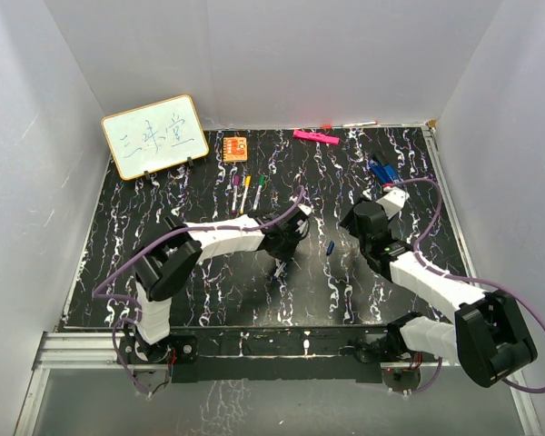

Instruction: Insert the pens into the pen caps

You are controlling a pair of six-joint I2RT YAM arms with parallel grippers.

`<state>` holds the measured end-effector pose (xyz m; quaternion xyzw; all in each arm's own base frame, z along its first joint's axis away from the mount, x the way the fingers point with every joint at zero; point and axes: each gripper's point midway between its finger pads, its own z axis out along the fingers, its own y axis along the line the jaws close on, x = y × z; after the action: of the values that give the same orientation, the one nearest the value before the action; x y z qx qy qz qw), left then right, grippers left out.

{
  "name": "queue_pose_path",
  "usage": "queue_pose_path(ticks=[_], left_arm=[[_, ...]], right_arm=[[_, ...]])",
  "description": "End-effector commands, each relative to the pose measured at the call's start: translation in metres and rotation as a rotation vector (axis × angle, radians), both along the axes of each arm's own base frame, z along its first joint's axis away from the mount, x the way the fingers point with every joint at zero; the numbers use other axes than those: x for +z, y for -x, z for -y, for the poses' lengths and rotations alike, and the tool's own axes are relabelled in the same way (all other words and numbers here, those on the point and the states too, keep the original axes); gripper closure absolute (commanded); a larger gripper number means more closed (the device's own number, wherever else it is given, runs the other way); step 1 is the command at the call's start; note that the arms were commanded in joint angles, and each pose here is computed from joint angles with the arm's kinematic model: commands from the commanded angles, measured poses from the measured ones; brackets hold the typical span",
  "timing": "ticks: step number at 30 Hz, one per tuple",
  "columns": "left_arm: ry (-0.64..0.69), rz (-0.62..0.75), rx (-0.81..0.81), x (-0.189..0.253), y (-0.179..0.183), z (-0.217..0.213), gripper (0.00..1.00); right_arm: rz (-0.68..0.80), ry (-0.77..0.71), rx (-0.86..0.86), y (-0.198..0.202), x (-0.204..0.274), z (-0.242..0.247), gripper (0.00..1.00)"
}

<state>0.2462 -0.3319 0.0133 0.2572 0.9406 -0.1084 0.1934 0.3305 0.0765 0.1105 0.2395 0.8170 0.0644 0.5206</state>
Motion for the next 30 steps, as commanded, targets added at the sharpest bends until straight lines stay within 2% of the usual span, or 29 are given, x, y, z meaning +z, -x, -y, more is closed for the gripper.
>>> queue_pose_path(ticks=[1, 17, 30], left_arm=[[-0.208, -0.099, 0.0, -0.028, 0.026, -0.058, 1.0], [-0.047, 0.079, 0.05, 0.056, -0.006, -0.056, 1.0], [0.019, 0.099, 0.111, 0.072, -0.016, -0.071, 1.0]], right_arm=[[-0.052, -0.03, 0.023, 0.004, -0.013, -0.009, 0.5], [-0.178, 0.094, 0.07, 0.015, -0.039, -0.05, 0.52], [-0.265, 0.143, 0.097, 0.021, -0.065, -0.068, 0.53]])
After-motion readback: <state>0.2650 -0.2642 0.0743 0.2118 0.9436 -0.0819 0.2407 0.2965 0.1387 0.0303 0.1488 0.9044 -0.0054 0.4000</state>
